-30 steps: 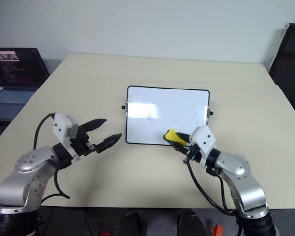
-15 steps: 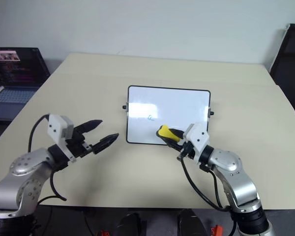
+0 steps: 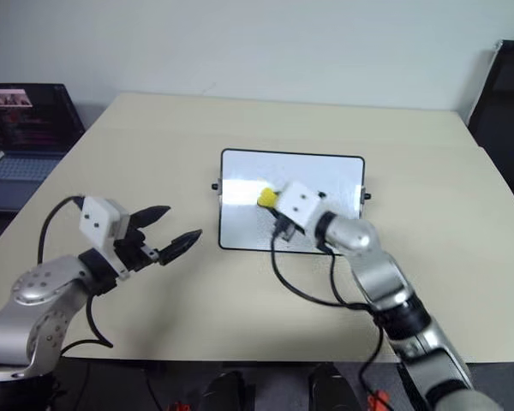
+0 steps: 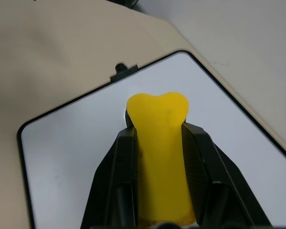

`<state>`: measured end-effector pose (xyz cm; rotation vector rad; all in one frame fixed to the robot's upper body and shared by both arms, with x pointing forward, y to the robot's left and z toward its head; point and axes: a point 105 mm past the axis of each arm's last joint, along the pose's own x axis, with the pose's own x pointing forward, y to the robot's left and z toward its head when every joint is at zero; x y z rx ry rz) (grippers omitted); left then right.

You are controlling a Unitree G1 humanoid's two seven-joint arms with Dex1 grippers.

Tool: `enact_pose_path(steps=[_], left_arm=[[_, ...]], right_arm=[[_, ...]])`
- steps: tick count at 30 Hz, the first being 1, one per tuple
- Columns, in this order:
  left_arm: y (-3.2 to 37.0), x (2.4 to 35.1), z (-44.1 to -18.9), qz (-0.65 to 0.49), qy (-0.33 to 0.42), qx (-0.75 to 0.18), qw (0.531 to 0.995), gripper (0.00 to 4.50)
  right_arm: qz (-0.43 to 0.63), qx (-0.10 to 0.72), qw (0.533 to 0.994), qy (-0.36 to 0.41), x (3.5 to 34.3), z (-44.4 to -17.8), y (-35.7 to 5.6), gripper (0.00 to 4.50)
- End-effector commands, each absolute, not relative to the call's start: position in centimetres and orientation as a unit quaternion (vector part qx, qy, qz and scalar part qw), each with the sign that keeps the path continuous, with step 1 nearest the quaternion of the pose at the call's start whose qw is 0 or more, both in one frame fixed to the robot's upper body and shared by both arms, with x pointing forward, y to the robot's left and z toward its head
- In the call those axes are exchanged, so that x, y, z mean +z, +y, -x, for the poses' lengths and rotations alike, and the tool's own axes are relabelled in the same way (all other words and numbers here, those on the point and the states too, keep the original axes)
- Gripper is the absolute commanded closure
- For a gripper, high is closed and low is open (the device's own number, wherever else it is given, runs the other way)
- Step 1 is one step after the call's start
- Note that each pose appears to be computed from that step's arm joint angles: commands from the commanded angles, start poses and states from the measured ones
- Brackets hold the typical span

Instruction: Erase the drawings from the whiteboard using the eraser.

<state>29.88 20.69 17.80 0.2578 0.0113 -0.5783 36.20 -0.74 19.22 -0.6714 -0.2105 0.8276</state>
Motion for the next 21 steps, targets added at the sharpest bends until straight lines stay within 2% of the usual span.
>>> enact_pose_path(steps=[1,3,6,10,12,17,19,21], left_arm=[[19.9,18.8,-30.0,-0.145,-0.007,-0.295,0.944,0.00],[19.6,18.8,-30.0,-0.147,-0.006,-0.301,0.942,0.00],[19.5,18.7,-30.0,-0.148,-0.005,-0.302,0.942,0.00],[19.7,18.3,-29.8,-0.147,-0.002,-0.301,0.942,0.00],[19.7,18.1,-29.7,-0.146,-0.001,-0.301,0.942,0.00],[19.3,18.0,-29.5,-0.143,-0.001,-0.305,0.941,0.00],[19.0,18.1,-29.4,-0.142,-0.001,-0.308,0.941,0.00],[18.8,18.2,-29.4,-0.141,-0.002,-0.309,0.941,0.00]], right_arm=[[0.366,0.370,0.848,-0.099,19.6,-37.8,-0.3,3.53],[0.386,0.369,0.842,-0.073,18.8,-38.6,-0.2,3.53],[0.419,0.397,0.816,-0.027,16.3,-38.4,-0.1,3.53],[0.457,0.470,0.754,0.033,12.6,-35.8,-0.5,3.53],[0.480,0.444,0.756,0.020,13.0,-36.5,-0.8,3.53],[0.495,0.335,0.801,-0.045,16.8,-39.9,-1.7,3.53],[0.484,0.317,0.814,-0.052,17.6,-40.5,-1.9,3.53],[0.478,0.325,0.815,-0.041,17.1,-40.5,-1.9,3.53]])
